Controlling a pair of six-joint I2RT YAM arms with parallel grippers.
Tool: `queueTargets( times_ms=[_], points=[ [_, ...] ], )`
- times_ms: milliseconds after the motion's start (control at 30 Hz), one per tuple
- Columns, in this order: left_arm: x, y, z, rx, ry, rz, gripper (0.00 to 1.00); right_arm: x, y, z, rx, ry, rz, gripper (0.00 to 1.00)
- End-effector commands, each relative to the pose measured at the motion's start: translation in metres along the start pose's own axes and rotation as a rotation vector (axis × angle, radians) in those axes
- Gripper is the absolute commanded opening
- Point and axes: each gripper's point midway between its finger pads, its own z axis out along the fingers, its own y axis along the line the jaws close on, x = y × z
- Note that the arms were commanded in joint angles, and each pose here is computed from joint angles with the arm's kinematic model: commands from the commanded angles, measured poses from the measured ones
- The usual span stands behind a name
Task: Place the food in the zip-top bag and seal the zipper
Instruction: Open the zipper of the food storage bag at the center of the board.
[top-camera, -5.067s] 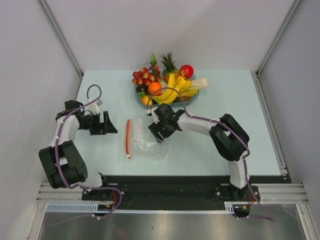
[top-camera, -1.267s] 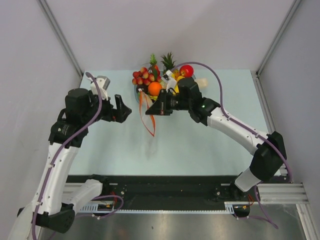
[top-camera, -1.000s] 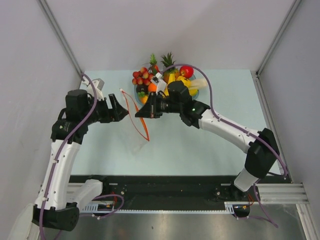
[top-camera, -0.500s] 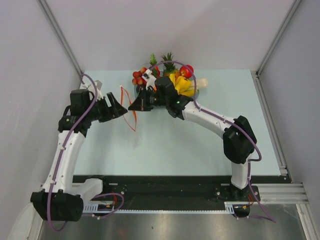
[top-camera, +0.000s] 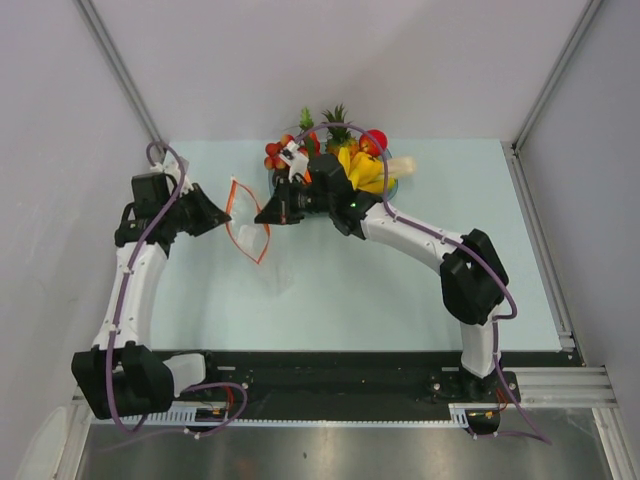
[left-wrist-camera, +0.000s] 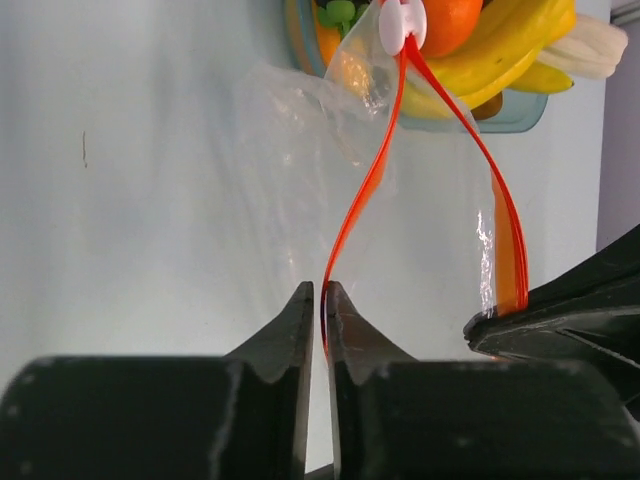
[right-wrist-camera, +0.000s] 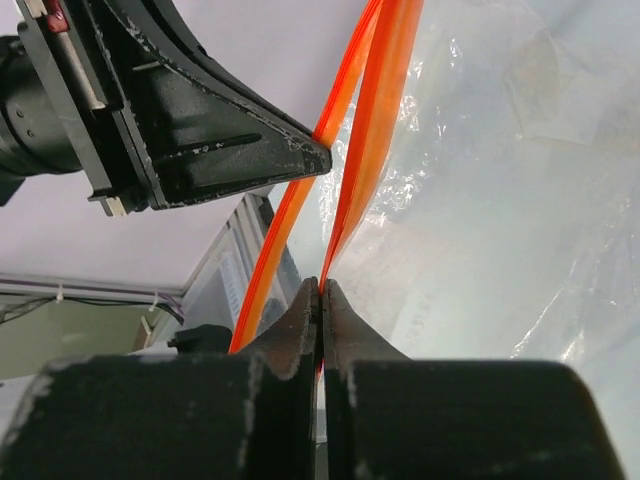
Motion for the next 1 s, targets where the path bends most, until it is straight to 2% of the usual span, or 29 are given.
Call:
queueTargets(
  times_ms=[0, 267, 400, 433, 533, 667, 700, 767, 833, 967],
  points=[
    [-0.018, -0.018, -0.004, 0.088, -0.031, 0.061, 0.01, -0.007, -0.014, -0.003, 0.011, -0.017, -0.090, 0.00],
    [-0.016, -0.027, -0.013, 0.107, 0.006, 0.054, 0.00, -0.024, -0.059, -0.013, 0.117, -0.032, -0.124, 0.00],
    [-0.014, -0.031, -0.029, 0.073, 0.050, 0.078, 0.00, -0.026, -0.076, -0.012, 0.140, -0.015, -0.125, 0.11],
    [-0.014, -0.031, -0.031, 0.066, 0.055, 0.081, 0.00, -0.026, -0.076, -0.011, 0.134, -0.011, -0.134, 0.11],
    [-0.003, -0.022, -0.022, 0.048, 0.083, 0.065, 0.00, -0.024, -0.075, -0.005, 0.122, 0.006, -0.172, 0.11],
    [-0.001, -0.013, 0.004, 0.065, 0.076, 0.007, 0.00, -0.016, -0.081, 0.003, 0.125, 0.033, -0.199, 0.17],
    [0.002, -0.009, 0.013, 0.065, 0.099, -0.010, 0.00, -0.018, -0.082, 0.003, 0.131, 0.029, -0.207, 0.24],
    [0.005, -0.007, 0.022, 0.074, 0.122, -0.039, 0.00, -0.022, -0.088, 0.000, 0.144, 0.023, -0.223, 0.26],
    [0.011, -0.002, 0.033, 0.071, 0.154, -0.072, 0.00, -0.031, -0.095, -0.006, 0.169, 0.003, -0.226, 0.34],
    [0.010, -0.002, 0.045, 0.091, 0.151, -0.087, 0.00, -0.056, -0.099, -0.025, 0.199, -0.044, -0.250, 0.70]
  ],
)
